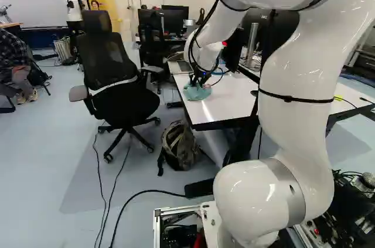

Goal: Clean the table with the green towel

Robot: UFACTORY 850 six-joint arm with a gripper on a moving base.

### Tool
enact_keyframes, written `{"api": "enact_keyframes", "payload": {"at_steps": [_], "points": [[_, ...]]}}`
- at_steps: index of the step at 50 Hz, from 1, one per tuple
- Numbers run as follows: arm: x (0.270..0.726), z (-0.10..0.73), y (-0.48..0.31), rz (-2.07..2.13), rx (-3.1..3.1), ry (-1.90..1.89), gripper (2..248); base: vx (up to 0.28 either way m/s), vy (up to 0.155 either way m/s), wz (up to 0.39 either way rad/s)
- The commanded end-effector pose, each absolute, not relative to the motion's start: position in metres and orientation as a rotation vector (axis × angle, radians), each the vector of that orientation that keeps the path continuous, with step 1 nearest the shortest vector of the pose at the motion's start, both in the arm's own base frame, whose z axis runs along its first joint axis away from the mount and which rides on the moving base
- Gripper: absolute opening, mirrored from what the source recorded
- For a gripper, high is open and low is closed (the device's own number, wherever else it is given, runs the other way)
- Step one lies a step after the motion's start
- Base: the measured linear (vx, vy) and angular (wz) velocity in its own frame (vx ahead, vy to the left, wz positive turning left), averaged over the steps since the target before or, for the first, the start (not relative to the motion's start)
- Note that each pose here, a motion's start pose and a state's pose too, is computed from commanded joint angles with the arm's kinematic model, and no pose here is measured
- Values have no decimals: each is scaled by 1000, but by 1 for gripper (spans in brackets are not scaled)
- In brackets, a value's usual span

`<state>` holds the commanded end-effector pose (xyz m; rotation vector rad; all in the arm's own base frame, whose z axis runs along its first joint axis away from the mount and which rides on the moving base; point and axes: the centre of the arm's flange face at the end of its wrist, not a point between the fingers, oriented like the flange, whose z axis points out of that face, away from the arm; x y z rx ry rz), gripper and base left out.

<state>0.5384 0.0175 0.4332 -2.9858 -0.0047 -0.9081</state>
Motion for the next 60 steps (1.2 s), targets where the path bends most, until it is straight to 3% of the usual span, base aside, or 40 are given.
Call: {"api": "enact_keyframes", "payload": {"at_steps": [39, 60], "points": [[541, 432, 34, -885, -2983, -51, 51, 0, 0, 0], [572, 431, 49, -907, -2968, -84, 51, 0, 0, 0]]}}
